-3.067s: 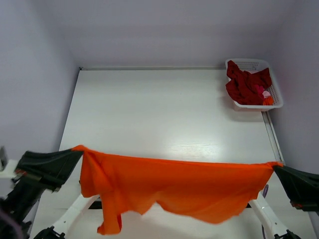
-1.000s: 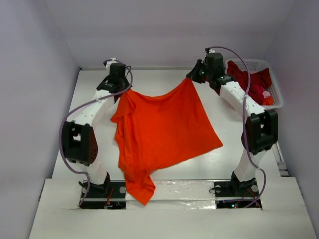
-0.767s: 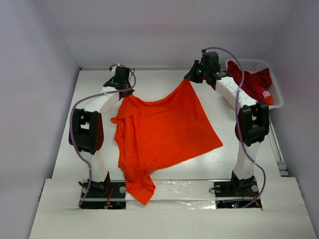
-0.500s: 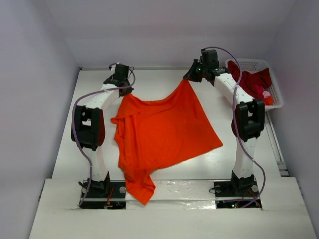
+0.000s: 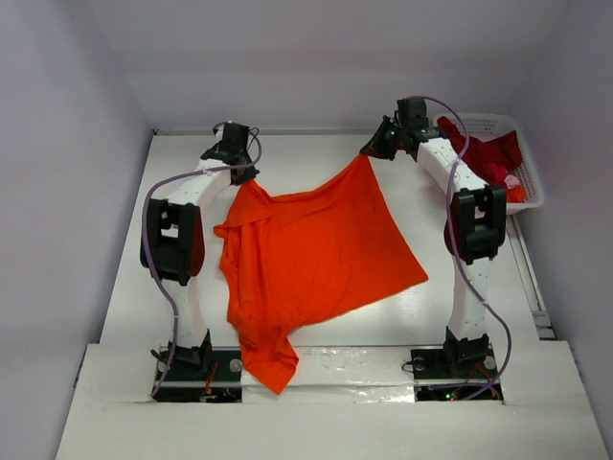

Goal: Fold and stack the t-shirts
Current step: Flatten out the tshirt, then grap the side of the flattened tshirt furthest away from the robot with both arms

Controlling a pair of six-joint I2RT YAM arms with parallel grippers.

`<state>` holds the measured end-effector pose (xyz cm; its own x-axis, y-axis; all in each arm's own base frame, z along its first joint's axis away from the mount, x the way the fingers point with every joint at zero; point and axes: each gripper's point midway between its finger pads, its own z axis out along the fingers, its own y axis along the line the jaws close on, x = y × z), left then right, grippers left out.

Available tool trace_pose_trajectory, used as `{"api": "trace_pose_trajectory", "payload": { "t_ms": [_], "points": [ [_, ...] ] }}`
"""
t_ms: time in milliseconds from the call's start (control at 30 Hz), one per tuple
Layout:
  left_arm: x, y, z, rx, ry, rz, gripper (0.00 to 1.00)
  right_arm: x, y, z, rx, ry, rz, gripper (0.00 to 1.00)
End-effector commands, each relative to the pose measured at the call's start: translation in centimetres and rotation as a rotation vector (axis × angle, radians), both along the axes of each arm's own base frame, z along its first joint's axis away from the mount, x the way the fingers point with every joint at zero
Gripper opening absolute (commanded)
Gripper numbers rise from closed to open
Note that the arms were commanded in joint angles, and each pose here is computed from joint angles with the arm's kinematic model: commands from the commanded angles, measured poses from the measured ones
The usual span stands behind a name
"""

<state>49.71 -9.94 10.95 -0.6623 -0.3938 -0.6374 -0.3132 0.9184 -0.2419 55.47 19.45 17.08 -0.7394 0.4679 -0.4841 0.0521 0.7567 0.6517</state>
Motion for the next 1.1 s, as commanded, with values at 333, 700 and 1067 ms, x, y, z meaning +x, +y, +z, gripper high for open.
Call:
{"api": "trace_pose_trajectory", "payload": {
  "t_ms": [333,700,1067],
  "points": [
    [1.0,-0.8,-2.3,-0.037,0.055,-0.030,0.26,1.4,-0.4,0.8,0.004,-0.019,0.029,0.00],
    [-0.8,-1.6,2.0,-0.090,0.006,-0.076,0.88,0.9,-0.6,-0.4,-0.022,-0.002,0.048,0.00],
    [-4.5,-8.7,0.7,-0.187,0.134,-0.267,0.57,0.8,-0.7,0.5,-0.025,-0.024,0.049,0.00]
  ]
}}
